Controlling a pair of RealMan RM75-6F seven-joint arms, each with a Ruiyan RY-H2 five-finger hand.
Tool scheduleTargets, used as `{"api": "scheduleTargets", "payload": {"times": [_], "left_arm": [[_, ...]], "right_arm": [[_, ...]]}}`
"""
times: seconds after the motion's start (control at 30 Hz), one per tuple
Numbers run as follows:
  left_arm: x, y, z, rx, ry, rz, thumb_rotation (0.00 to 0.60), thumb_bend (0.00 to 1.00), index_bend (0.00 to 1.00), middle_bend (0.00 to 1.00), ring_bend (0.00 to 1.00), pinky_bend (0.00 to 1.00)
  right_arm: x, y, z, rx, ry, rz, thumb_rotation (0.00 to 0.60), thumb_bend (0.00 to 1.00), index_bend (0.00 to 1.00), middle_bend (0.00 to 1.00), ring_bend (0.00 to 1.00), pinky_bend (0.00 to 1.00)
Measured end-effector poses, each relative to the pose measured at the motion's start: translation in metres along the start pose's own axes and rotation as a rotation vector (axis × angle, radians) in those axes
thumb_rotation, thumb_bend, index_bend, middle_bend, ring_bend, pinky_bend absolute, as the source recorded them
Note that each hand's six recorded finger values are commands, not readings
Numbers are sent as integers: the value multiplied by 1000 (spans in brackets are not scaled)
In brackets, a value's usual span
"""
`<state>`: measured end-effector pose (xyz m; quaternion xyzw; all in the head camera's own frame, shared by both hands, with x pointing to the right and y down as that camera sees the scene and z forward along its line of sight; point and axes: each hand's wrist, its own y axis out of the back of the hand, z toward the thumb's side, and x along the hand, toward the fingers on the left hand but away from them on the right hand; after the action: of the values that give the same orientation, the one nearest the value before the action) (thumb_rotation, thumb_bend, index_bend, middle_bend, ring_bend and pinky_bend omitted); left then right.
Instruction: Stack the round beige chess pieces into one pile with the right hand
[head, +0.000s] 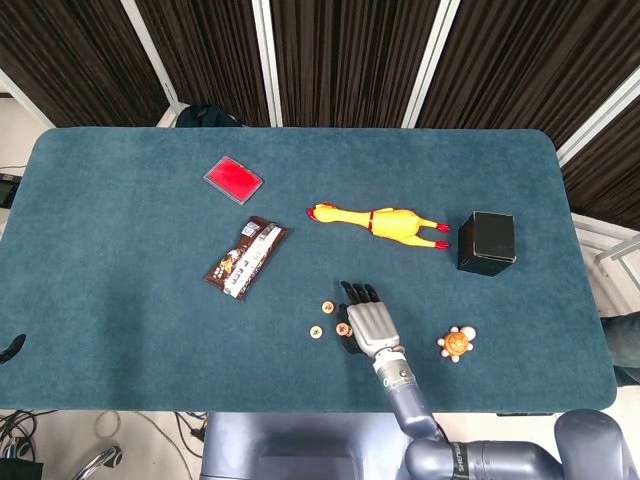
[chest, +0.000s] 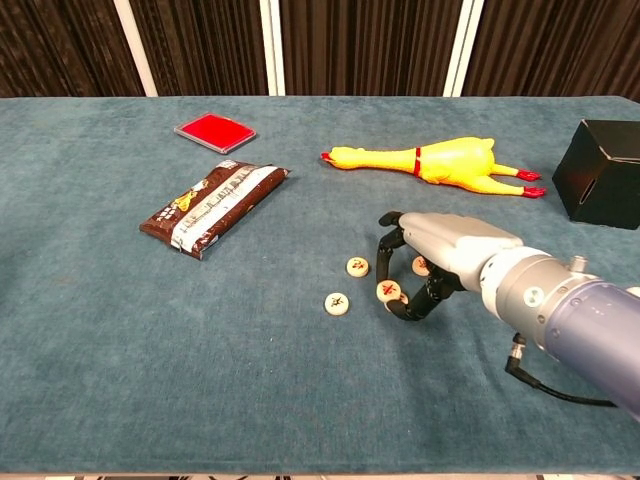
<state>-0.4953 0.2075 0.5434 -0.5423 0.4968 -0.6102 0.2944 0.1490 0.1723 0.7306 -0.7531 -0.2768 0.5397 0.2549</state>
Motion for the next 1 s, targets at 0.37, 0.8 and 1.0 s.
{"api": "scheduleTargets", "payload": {"times": [0.37, 0.8, 1.0], "left_arm": [[0, 0, 0, 5, 1, 0, 600, 186, 115, 0, 0, 89], [0, 0, -1, 8, 3, 1, 600, 187, 115, 0, 0, 89], [0, 0, -1, 10, 1, -1, 600, 187, 115, 0, 0, 89]], "right_arm": [[0, -4, -2, 3, -6, 7, 600, 430, 499, 0, 0, 0], [-1, -4, -6, 10, -13, 8, 600, 430, 490, 0, 0, 0], [0, -3, -5, 1, -10, 12, 600, 430, 469, 0, 0, 0]]}}
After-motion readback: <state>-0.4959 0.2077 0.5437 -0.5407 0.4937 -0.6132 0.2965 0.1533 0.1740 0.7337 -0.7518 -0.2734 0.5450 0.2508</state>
